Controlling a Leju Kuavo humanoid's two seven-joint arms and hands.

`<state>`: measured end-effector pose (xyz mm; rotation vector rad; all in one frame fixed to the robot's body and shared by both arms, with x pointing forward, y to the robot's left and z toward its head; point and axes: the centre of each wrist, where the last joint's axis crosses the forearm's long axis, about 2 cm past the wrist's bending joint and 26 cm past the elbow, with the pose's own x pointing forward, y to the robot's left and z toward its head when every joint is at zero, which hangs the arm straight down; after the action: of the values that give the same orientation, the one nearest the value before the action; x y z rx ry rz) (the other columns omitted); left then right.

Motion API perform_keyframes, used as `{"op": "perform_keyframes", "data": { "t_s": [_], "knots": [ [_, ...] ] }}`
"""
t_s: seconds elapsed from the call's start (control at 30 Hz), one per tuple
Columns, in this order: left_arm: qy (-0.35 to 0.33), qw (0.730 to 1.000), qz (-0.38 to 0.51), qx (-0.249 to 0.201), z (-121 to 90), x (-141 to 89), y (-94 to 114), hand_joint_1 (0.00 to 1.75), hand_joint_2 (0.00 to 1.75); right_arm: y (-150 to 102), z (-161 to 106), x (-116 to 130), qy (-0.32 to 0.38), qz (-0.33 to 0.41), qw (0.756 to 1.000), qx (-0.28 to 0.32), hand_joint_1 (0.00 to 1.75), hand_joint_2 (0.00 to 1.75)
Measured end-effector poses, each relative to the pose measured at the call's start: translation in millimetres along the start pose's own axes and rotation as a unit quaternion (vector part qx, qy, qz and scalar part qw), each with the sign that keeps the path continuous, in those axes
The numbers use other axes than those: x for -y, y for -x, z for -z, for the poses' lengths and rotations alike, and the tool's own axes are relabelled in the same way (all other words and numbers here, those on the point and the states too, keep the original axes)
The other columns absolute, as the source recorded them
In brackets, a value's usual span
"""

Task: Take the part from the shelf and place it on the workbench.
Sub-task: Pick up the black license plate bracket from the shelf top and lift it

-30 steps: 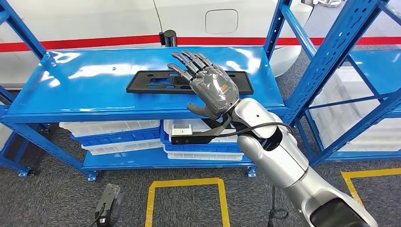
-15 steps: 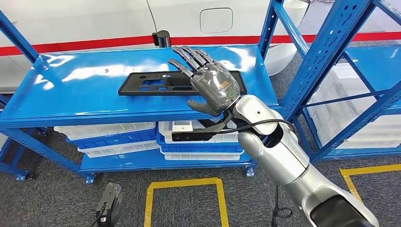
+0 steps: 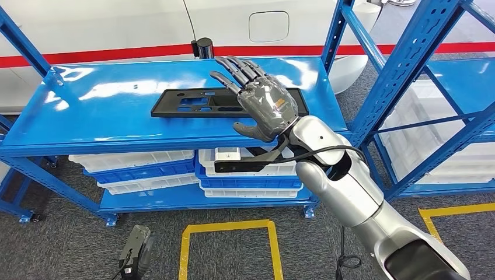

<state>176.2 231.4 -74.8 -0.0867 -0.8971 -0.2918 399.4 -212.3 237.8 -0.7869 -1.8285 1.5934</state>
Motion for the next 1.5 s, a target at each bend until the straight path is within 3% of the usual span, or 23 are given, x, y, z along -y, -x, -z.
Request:
{"op": "perform_keyframes", "data": {
  "t_s": [1.5],
  "knots": [
    [-0.004, 1.0, -0.002, -0.005, -0.5, -1.1, 0.9, 0.0, 0.0, 5.2, -5.8, -5.5, -0.007, -0.002, 1.0, -0.008, 0.0, 1.75]
  ]
}}
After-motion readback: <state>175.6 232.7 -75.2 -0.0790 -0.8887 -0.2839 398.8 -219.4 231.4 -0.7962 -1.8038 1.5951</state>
